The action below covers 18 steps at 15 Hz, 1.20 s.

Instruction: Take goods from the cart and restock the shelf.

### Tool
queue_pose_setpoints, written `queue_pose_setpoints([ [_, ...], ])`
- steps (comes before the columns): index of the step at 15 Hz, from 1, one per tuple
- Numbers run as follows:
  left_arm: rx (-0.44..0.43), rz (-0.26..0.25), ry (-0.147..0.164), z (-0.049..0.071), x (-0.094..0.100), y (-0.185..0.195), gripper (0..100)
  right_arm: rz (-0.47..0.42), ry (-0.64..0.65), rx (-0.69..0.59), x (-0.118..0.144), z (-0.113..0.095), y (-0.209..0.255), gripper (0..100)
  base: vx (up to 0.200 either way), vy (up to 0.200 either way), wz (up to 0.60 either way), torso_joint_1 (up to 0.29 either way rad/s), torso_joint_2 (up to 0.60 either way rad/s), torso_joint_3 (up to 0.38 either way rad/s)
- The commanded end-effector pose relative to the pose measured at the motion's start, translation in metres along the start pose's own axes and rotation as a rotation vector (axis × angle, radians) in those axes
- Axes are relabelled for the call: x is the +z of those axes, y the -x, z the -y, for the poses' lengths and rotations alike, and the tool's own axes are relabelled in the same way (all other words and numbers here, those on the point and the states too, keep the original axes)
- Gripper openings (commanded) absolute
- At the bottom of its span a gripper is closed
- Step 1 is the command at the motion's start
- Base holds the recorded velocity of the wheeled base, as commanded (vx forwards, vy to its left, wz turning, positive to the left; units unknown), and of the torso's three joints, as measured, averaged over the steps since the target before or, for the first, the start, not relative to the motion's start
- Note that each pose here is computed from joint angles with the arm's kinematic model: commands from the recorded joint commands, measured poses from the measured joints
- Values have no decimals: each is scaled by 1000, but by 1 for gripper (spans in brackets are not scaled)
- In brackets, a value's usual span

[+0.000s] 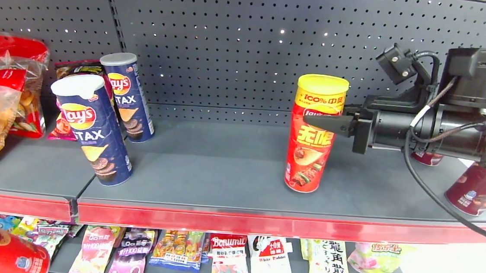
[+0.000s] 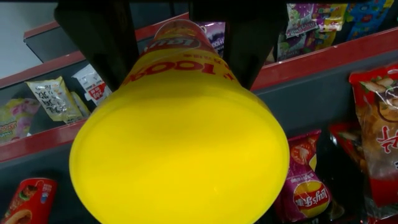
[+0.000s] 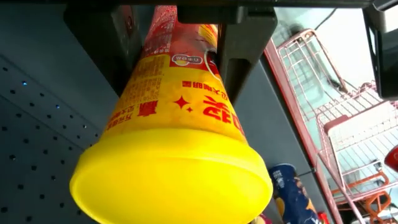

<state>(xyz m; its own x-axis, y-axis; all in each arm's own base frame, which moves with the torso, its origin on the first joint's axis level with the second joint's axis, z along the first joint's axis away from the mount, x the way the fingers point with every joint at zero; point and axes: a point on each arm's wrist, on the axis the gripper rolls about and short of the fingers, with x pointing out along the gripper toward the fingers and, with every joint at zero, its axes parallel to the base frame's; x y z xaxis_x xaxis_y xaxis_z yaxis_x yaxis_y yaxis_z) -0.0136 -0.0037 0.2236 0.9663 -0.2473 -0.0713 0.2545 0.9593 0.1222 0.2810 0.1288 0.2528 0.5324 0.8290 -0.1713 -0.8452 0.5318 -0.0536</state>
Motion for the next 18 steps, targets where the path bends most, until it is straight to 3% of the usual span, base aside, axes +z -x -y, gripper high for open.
queue_pose_setpoints([
  [1,1,-6,2,0,0,-1,0,-2,7,16,-2,-5,1,0,0,0,0,0,0,0],
  [14,-1,1,0,1,-4,2,0,-19,13,81,-29,-23,-18,0,0,0,0,0,0,0],
  [18,-1,4,1,1,-5,2,0,-11,18,81,-26,-24,-16,0,0,0,0,0,0,0],
])
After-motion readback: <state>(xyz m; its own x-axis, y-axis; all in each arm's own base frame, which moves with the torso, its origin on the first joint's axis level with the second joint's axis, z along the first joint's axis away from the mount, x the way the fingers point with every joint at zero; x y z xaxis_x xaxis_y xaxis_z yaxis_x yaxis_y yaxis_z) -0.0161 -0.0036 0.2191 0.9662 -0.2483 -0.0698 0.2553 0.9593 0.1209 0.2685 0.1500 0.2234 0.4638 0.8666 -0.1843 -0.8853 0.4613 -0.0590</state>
